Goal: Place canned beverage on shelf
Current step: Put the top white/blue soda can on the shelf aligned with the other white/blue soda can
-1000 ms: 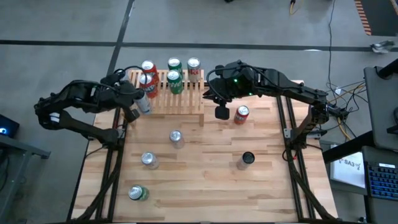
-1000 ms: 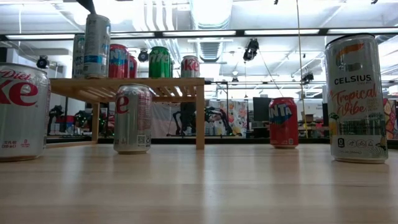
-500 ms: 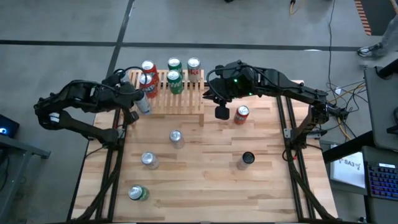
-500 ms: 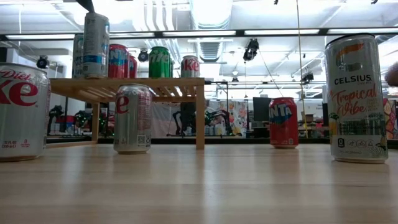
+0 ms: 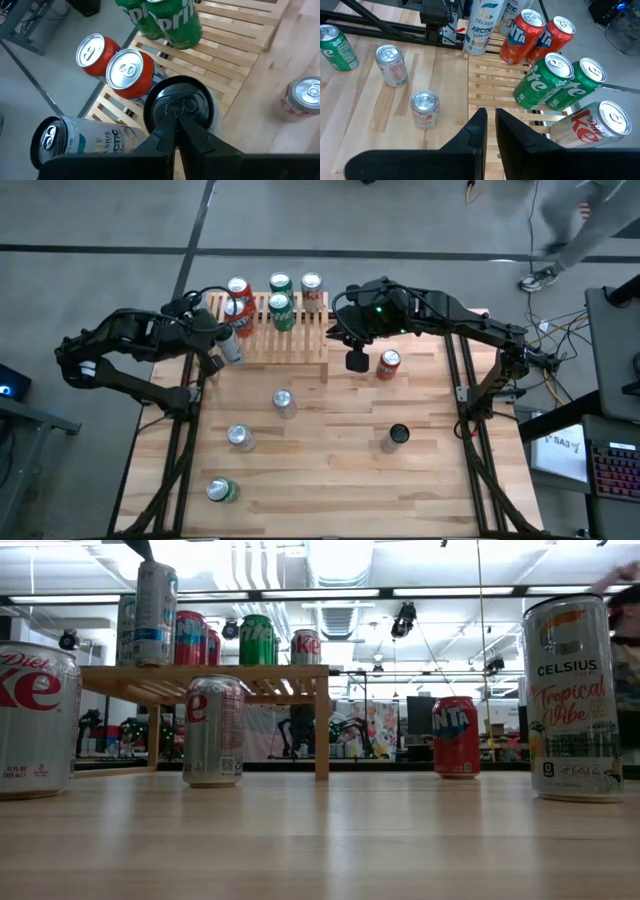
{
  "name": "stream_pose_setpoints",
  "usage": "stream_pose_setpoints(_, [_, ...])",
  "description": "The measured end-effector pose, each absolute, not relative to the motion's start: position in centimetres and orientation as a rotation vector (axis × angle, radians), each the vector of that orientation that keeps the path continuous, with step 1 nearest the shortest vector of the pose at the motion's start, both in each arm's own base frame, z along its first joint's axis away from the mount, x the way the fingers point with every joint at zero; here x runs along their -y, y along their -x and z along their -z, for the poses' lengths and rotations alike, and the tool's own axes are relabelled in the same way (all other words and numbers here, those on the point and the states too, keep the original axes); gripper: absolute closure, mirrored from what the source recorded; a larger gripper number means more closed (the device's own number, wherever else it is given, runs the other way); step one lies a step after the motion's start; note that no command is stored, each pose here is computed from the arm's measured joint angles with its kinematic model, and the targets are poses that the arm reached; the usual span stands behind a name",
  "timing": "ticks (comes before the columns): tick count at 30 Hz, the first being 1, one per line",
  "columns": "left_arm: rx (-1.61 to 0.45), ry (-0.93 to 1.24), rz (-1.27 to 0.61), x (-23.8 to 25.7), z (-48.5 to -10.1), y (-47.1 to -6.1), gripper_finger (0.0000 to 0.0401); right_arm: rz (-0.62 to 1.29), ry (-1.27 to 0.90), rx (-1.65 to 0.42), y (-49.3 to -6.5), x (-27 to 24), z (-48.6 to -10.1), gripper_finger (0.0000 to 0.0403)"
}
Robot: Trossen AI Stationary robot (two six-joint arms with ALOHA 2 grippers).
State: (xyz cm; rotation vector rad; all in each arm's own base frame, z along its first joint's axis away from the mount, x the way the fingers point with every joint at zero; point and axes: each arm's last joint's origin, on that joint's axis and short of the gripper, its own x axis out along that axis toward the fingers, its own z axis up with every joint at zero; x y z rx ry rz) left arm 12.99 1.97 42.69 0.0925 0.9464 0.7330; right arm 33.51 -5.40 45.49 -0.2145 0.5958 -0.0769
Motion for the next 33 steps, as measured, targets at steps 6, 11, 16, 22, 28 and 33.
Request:
stream_pose_setpoints(6, [-0.927, -0.083, -0.733, -2.0, -43.1, -12.9, 0.0401, 0.077, 0.214, -0.596, -33.5, 5.4, -45.5, 0.0376])
stream_pose_setpoints(11, [-0.89, 0.009, -0.614, -1.6, -44.7, -12.5, 0.0401, 0.077, 0.214, -0.596, -33.5, 5.4, -45.5, 0.0376])
stream_pose_setpoints(16, [-0.893, 0.134, -0.375, -0.9, -45.6, -12.1, 0.0401, 0.077, 0.214, -0.596, -33.5, 5.4, -45.5, 0.0376])
stream_pose_setpoints(22, [-0.937, 0.111, -0.404, -1.0, -44.7, -13.0, 0.0401, 0.077, 0.215, -0.596, -33.5, 5.4, -45.5, 0.0376])
stream_pose_setpoints(28, [-1.018, 0.06, -0.472, -1.2, -43.0, -14.8, 0.0401, 0.076, 0.217, -0.599, -33.5, 5.4, -45.4, 0.0376])
stream_pose_setpoints(33, [-1.056, 0.044, -0.485, -1.3, -42.3, -15.9, 0.0401, 0.074, 0.215, -0.611, -33.4, 5.4, -45.4, 0.0376])
